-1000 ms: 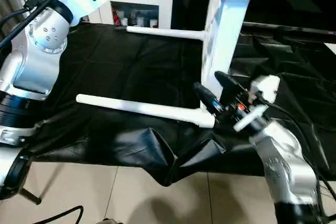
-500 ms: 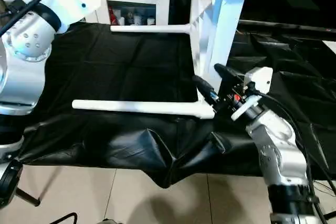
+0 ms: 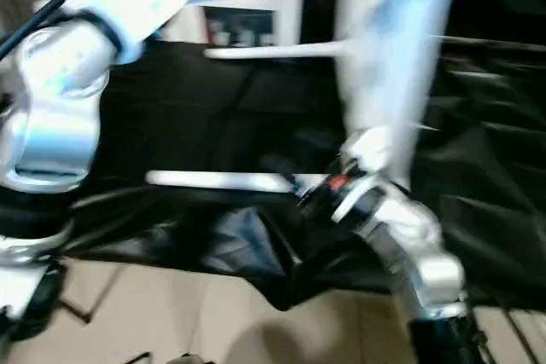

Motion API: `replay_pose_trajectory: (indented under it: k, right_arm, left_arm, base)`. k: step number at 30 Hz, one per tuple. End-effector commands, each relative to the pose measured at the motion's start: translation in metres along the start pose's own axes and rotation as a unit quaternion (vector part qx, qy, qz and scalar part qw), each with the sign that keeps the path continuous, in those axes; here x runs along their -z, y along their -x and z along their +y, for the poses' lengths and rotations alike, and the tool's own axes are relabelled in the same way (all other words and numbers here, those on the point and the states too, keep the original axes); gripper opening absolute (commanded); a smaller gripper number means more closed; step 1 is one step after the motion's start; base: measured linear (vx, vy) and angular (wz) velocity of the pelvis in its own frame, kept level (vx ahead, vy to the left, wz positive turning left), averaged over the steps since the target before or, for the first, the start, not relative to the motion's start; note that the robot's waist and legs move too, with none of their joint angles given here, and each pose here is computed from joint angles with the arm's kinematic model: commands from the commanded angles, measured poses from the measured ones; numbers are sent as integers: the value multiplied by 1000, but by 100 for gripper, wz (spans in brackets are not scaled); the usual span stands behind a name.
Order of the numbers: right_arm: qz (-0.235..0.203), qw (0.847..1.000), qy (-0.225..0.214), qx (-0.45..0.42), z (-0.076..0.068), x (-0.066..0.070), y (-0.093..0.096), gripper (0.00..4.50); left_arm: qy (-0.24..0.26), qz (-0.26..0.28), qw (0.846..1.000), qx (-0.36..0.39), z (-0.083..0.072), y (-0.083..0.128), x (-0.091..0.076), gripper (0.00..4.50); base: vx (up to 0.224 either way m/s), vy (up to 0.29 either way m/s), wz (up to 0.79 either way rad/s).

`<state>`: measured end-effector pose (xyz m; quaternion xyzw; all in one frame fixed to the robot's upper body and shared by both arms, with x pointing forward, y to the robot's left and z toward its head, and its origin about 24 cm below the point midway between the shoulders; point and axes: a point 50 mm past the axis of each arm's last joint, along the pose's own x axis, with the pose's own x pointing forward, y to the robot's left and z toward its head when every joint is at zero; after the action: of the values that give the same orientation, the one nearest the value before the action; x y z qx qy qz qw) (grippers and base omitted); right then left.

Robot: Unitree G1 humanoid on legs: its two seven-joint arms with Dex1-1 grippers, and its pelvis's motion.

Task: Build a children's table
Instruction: Flip table

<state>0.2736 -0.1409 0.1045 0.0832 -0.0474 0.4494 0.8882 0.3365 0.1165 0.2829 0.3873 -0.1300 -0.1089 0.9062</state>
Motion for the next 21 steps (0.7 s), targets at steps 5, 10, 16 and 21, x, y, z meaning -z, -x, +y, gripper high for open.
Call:
replay_pose_trajectory:
  k: [5, 10, 16, 21]
  right_arm:
    - [17, 1000, 1, -9, 2, -1, 7, 409]
    - [26, 1000, -4, -5, 7, 3, 7, 409]
    - [31, 999, -6, 27, 11, 17, 8, 446]
    - [-4, 994, -1, 106, 1, 26, 24, 450]
  left_arm:
    - [206, 79, 975, 25, -11, -8, 36, 216]
    - [239, 94, 966, 4, -12, -14, 46, 213]
    - [240, 112, 964, -32, -12, -17, 59, 205]
    - [220, 91, 970, -49, -9, -18, 60, 186]
  base:
    - [0, 0, 0]
    - [0, 0, 0]
    - [0, 0, 0]
    - [0, 0, 0]
